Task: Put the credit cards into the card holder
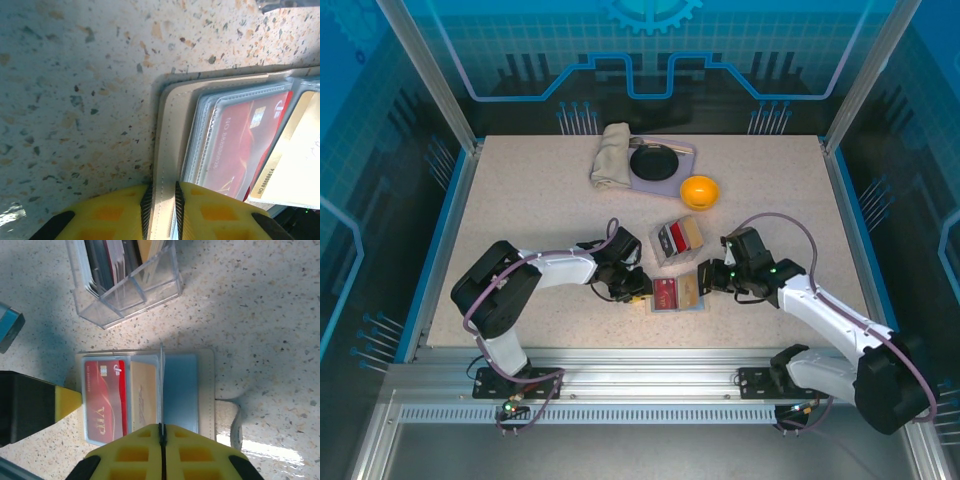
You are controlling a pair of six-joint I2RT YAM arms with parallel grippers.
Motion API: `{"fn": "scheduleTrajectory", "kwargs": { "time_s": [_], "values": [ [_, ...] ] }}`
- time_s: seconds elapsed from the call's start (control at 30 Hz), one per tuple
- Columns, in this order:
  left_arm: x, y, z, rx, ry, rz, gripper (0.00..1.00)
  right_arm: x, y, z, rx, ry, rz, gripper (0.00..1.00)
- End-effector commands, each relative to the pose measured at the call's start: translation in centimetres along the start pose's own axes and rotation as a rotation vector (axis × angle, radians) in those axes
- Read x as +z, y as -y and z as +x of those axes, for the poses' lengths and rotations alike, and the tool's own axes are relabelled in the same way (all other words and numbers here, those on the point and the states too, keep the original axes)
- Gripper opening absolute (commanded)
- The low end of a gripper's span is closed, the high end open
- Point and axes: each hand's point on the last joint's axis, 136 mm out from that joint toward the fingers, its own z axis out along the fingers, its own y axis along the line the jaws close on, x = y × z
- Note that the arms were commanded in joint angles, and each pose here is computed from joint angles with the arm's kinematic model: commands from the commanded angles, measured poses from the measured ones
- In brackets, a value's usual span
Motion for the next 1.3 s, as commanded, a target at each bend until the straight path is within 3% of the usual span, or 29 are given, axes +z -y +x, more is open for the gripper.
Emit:
{"fn": "scheduleTrajectory", "kwargs": {
  "time_s": [0.0,0.37,0.77,1.27],
  "values": [
    [1.5,-0.2,0.4,0.035,-0.025,-0.008,0.24,-0.6,-1.1,0.3,-0.015,-0.021,-0.032,0.08],
    [1.4,0.0,0.2,0.039,-0.018,-0.003,0.24,0.4,-4.1,0.3,-0.016,-0.063,-0.182,0.09],
    [1.4,-0.1,0.3,0.04,-0.017,-0.004,0.24,1.3,-5.1,0.6,-0.042,-0.113,-0.188,0.1],
    [0.9,-0.2,0.1,0.04,0.001,-0.015,0.24,3.1,-4.0,1.5,-0.071,-0.173,-0.076,0.09]
  ]
}}
